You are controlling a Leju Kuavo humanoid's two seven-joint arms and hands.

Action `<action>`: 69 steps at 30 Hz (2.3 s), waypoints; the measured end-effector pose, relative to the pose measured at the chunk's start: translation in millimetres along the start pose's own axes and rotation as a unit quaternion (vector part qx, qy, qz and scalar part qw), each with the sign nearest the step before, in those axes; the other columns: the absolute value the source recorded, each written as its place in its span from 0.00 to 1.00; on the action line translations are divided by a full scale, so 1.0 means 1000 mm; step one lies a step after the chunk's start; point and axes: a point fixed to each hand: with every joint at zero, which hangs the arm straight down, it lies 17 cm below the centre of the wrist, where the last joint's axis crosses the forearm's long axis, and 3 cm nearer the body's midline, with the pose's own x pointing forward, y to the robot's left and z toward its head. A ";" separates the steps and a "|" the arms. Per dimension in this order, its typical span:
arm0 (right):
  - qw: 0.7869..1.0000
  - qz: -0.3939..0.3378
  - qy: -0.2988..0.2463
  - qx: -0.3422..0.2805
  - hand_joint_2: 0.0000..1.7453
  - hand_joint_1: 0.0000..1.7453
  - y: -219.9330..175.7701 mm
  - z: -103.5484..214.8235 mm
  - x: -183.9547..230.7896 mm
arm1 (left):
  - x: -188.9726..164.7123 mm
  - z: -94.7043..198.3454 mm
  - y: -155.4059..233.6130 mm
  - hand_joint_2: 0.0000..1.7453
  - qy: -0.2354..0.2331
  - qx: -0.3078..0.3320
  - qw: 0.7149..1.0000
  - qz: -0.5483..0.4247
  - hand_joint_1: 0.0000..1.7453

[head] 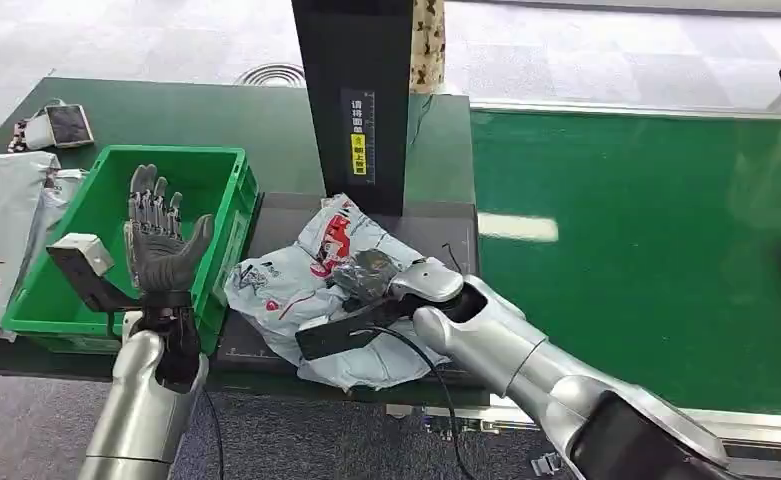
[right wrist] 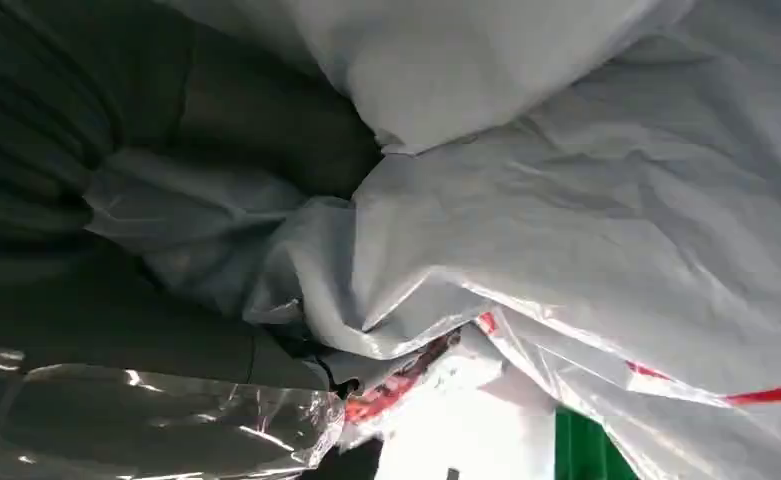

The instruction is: Moved the parcel from conveyor to table for the left to box.

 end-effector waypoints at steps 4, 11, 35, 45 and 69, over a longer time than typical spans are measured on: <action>0.996 0.051 0.076 0.015 1.00 1.00 0.005 0.002 -0.039 | -0.003 0.000 0.002 1.00 0.006 0.005 1.000 -0.011 0.00; 0.979 0.111 0.169 0.005 1.00 0.19 0.001 0.013 -0.090 | -0.007 0.004 0.004 1.00 0.013 0.011 1.000 -0.024 0.00; 0.943 -0.190 0.013 -0.272 0.00 0.00 -0.079 0.043 -0.068 | -0.009 0.029 -0.018 1.00 0.004 -0.041 0.998 -0.053 0.00; 0.813 -0.402 -0.114 -0.406 0.00 0.00 -0.141 0.099 -0.066 | -0.004 0.034 -0.040 1.00 -0.011 -0.089 0.994 -0.062 0.00; 0.734 -0.459 -0.110 -0.488 0.00 0.00 -0.154 0.149 -0.095 | -0.015 0.059 -0.098 1.00 -0.010 -0.212 0.970 -0.115 0.00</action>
